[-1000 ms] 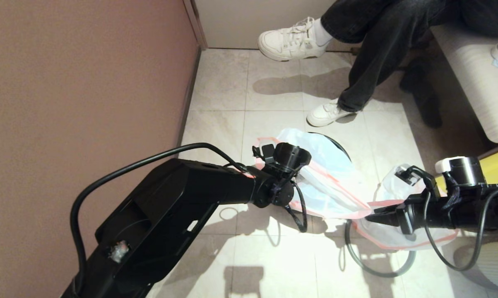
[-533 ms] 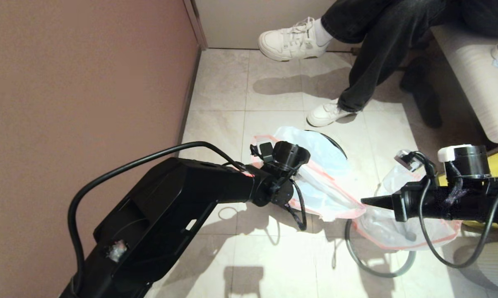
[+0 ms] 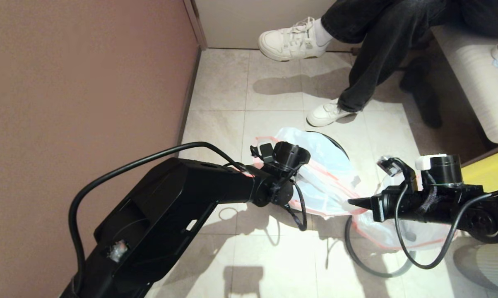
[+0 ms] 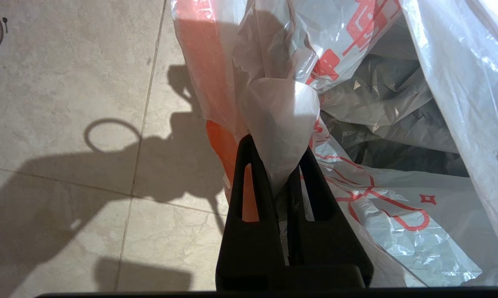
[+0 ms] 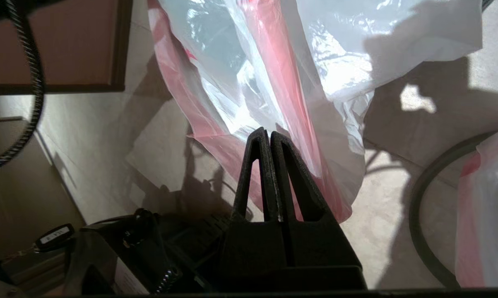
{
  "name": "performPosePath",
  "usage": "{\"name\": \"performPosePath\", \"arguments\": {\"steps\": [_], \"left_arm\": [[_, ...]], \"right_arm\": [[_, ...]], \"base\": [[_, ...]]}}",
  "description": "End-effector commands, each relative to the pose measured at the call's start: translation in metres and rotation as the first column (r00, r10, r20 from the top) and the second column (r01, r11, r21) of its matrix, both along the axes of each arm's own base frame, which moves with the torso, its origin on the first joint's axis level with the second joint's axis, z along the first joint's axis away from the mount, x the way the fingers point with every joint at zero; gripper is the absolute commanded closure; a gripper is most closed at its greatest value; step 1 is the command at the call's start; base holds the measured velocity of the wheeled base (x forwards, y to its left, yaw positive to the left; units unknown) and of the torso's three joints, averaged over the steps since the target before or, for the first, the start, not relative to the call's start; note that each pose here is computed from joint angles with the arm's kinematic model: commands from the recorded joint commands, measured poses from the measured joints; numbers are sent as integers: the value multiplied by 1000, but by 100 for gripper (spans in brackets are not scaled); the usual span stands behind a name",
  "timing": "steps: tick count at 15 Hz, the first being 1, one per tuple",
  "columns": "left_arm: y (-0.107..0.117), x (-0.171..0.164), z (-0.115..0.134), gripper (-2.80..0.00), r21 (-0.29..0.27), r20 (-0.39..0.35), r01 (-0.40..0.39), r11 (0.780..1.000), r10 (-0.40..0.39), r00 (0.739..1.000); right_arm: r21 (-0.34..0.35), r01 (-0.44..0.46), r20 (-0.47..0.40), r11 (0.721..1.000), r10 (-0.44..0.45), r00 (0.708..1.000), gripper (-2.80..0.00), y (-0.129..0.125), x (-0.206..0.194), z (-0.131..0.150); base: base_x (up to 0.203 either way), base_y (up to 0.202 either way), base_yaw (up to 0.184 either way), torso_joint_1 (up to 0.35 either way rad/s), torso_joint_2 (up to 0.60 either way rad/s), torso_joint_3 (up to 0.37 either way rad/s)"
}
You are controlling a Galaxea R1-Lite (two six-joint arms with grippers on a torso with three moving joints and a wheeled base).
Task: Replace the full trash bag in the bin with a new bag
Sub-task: Put the new garbage bag on the trash can
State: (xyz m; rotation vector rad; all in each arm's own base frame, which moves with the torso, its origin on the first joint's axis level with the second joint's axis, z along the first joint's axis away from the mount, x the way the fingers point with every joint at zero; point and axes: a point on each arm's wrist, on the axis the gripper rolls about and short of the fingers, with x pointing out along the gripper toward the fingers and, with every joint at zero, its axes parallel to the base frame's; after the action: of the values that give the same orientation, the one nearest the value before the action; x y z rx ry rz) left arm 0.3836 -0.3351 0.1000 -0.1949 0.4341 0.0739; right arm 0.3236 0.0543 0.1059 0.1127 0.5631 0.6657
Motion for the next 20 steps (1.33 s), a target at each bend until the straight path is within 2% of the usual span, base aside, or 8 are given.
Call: {"name": "performPosePath", "arguments": {"steps": [1, 3, 7, 8, 10, 13, 16, 20], "left_arm": [[2, 1, 1, 0, -3, 4, -10, 1000, 10, 1000], [2, 2, 0, 0, -2, 3, -12, 1000, 12, 1000], [0, -1, 2, 0, -40, -11, 10, 999, -11, 1000], [-2, -2, 1, 0, -51, -19, 19, 998, -20, 1000], [-5, -6, 0, 0, -62, -32, 33, 998, -35, 999], [-8, -15, 0, 0, -78, -85, 45, 996, -52, 995], [-2, -19, 7, 0, -105, -125, 42, 994, -55, 991], [4, -17, 2, 0, -91, -150, 38, 995, -51, 987]], "right_arm": [[-65, 16, -28, 998, -18, 999, 0, 1, 6, -20], [-143, -14, -48, 990, 8, 999, 0, 0, 3, -33], [-191, -47, -115, 980, 25, 993, 0, 4, 11, -66], [-177, -32, -106, 984, 13, 994, 0, 5, 15, -71], [-89, 45, -55, 995, -50, 997, 0, 6, 26, -72], [4, 107, -10, 994, -107, 994, 0, 7, 33, -66], [1, 131, -22, 991, -131, 991, 0, 4, 35, -74], [-59, 138, -21, 989, -139, 990, 0, -1, 38, -80]], "base": [[0, 0, 0, 0, 0, 0], [0, 0, 0, 0, 0, 0], [0, 0, 0, 0, 0, 0], [0, 0, 0, 0, 0, 0], [0, 0, 0, 0, 0, 0], [0, 0, 0, 0, 0, 0], [0, 0, 0, 0, 0, 0], [0, 0, 0, 0, 0, 0]]}}
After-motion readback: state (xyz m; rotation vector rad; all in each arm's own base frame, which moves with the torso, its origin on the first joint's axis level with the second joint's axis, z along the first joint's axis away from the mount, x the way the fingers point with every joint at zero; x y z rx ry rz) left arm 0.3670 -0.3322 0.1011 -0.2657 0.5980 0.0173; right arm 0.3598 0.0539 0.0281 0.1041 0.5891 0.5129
